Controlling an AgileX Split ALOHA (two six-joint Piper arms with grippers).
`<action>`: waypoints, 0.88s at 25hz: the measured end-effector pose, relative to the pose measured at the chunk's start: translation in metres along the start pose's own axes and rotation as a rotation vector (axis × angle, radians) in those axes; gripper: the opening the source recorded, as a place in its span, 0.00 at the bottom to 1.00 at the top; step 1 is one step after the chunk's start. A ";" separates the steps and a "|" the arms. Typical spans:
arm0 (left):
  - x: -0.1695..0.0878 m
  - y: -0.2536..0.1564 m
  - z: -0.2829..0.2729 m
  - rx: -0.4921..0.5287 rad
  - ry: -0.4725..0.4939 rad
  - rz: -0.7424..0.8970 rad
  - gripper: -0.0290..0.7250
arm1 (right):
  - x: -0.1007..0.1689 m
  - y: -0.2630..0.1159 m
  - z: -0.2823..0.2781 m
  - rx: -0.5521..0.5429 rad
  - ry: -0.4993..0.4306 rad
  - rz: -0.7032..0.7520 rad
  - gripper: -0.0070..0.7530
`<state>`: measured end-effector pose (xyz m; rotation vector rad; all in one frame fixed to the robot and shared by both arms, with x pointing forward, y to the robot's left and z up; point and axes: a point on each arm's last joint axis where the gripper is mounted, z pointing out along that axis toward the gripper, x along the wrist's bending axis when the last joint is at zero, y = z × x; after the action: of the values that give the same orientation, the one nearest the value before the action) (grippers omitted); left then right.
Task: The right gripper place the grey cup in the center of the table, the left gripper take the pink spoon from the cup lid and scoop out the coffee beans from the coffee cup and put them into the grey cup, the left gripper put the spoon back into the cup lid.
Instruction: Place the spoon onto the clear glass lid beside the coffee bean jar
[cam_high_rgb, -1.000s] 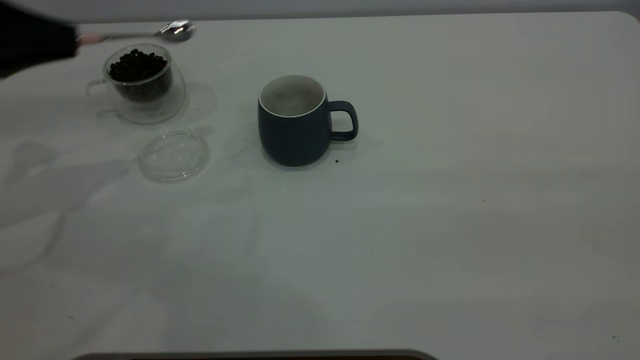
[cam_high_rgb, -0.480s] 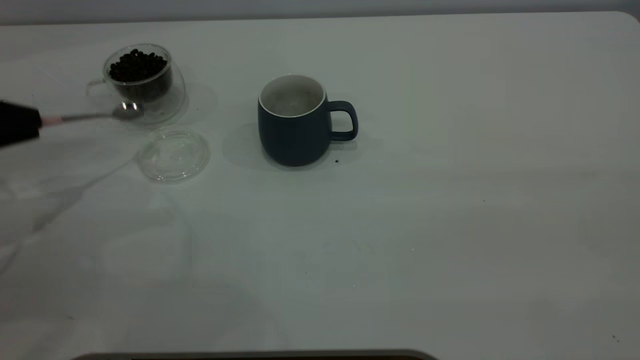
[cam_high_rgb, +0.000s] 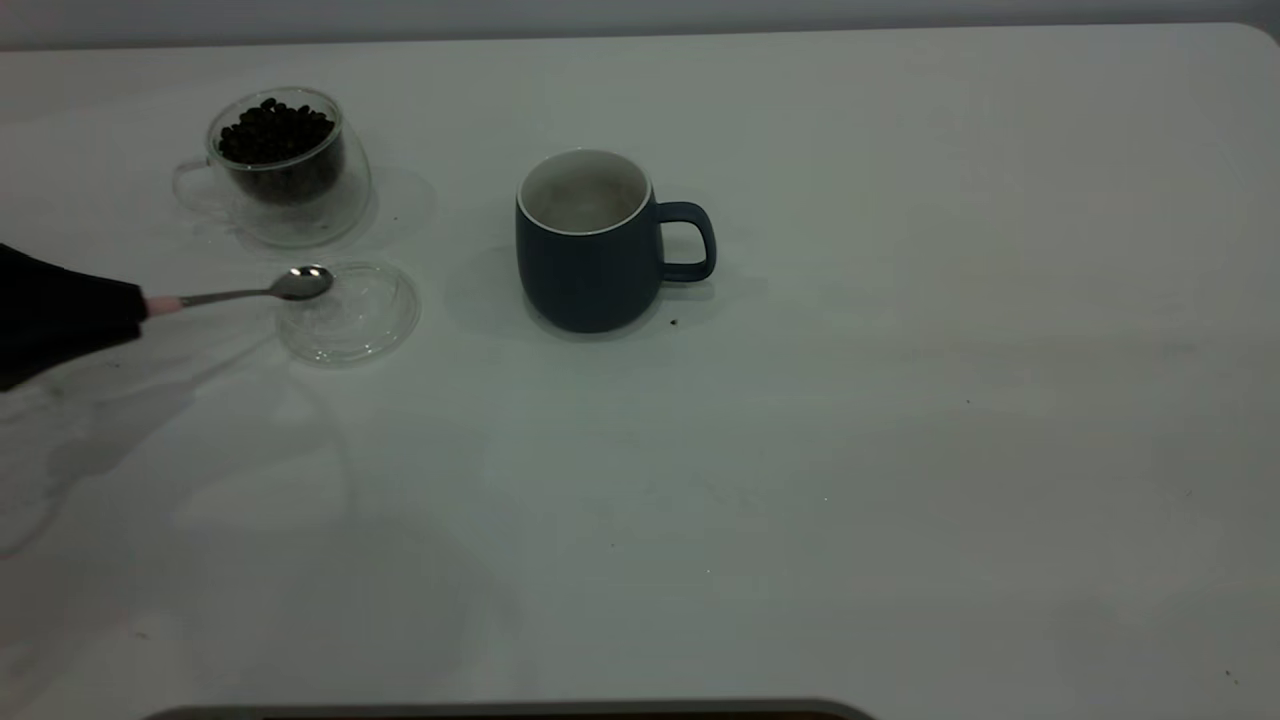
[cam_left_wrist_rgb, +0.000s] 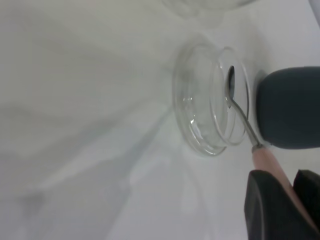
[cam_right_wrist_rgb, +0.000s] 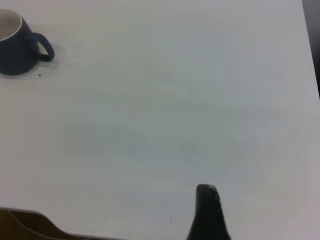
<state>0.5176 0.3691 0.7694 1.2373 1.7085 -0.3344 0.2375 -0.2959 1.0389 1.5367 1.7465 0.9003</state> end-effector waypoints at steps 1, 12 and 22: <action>0.000 -0.001 0.003 0.003 0.000 0.001 0.20 | 0.000 0.000 0.000 0.000 0.000 0.000 0.79; -0.009 -0.001 0.024 0.032 0.014 0.040 0.20 | 0.000 0.000 0.000 0.000 0.000 0.000 0.79; -0.010 0.004 0.030 0.029 0.034 0.058 0.20 | 0.000 0.000 0.000 0.000 0.000 0.000 0.79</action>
<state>0.5376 0.3447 0.7639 1.3176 1.6982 -0.3054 0.2375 -0.2959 1.0389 1.5367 1.7465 0.9003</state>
